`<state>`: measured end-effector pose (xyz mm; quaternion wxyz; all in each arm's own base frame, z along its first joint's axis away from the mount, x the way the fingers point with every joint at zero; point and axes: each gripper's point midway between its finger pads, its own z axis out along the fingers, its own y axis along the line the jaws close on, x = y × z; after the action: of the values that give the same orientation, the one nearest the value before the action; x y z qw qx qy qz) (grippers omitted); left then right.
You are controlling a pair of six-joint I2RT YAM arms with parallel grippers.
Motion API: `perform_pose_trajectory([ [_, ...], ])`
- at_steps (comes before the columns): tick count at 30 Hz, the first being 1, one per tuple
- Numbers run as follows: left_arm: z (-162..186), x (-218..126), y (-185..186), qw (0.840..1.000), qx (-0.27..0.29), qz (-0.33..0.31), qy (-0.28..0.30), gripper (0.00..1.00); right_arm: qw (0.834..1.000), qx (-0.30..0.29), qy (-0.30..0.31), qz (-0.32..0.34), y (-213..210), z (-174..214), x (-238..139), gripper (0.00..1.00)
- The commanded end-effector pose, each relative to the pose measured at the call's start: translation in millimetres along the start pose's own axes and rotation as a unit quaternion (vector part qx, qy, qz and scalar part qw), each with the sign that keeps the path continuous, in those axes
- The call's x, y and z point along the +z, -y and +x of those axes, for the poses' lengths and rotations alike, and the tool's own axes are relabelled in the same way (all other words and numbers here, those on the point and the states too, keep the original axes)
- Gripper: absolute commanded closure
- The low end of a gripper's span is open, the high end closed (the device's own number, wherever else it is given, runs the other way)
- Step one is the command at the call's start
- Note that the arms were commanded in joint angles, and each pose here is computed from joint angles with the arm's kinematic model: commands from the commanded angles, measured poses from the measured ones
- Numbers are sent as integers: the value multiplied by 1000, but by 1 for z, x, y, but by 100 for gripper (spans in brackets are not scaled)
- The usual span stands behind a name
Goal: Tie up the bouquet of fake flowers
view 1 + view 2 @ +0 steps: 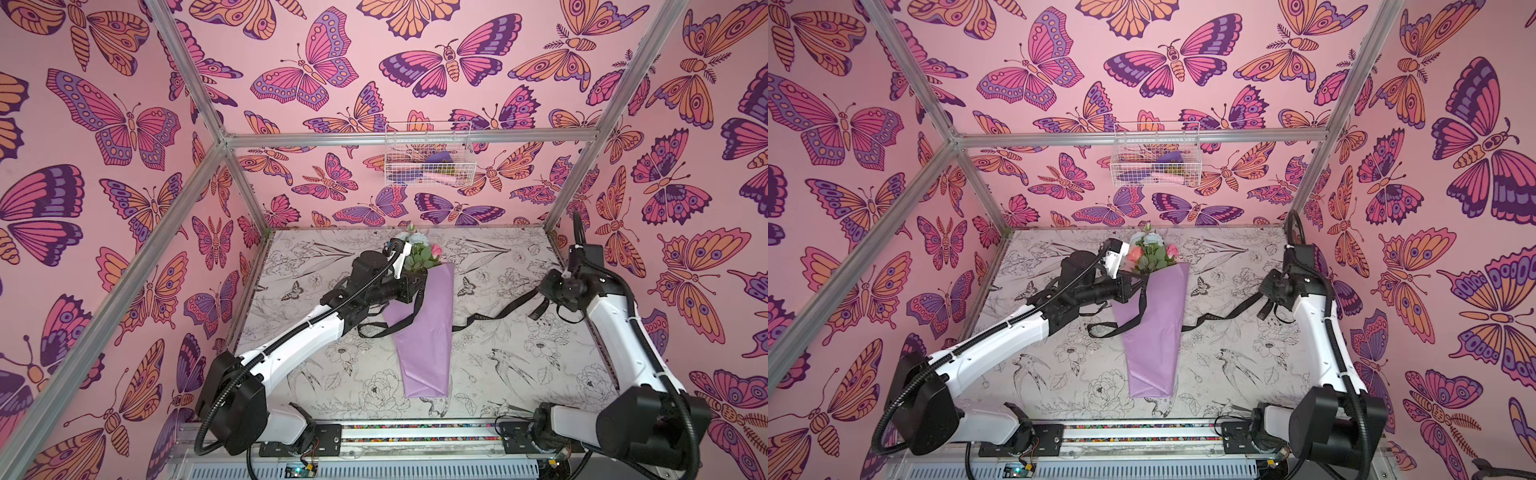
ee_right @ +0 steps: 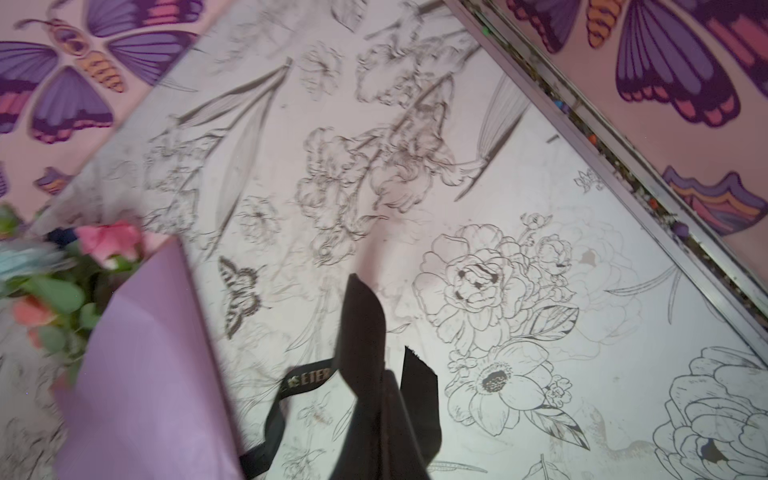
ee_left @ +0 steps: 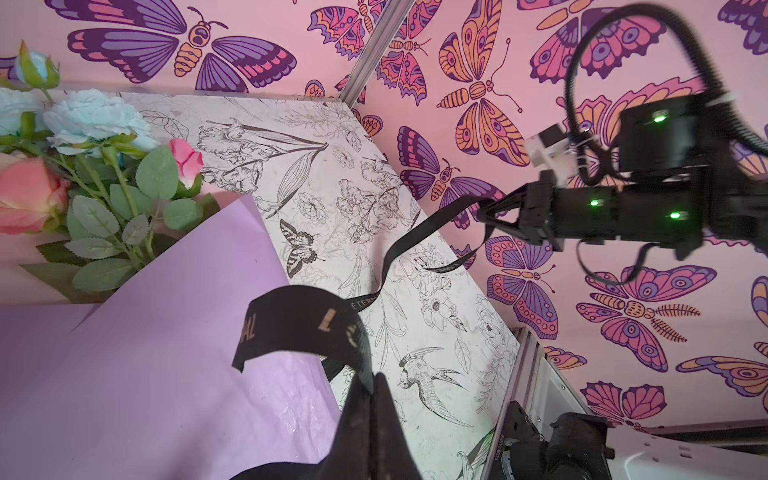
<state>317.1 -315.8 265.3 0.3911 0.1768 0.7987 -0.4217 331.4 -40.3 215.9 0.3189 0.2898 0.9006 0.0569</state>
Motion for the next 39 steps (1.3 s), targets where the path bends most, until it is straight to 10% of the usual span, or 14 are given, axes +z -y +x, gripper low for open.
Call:
perform_pose_trajectory([
  [1, -12, -10, 8, 1000, 20, -2, 15, 100, 997, -68, 14, -39, -38, -4, -54, 100],
  [25, -69, -81, -1, 990, 65, -80, 96, 100, 940, -196, 167, -226, -150, -64, -247, 100],
  [39, -82, -84, 3, 987, 82, -86, 111, 100, 940, -218, 132, -227, -161, -53, -215, 100],
])
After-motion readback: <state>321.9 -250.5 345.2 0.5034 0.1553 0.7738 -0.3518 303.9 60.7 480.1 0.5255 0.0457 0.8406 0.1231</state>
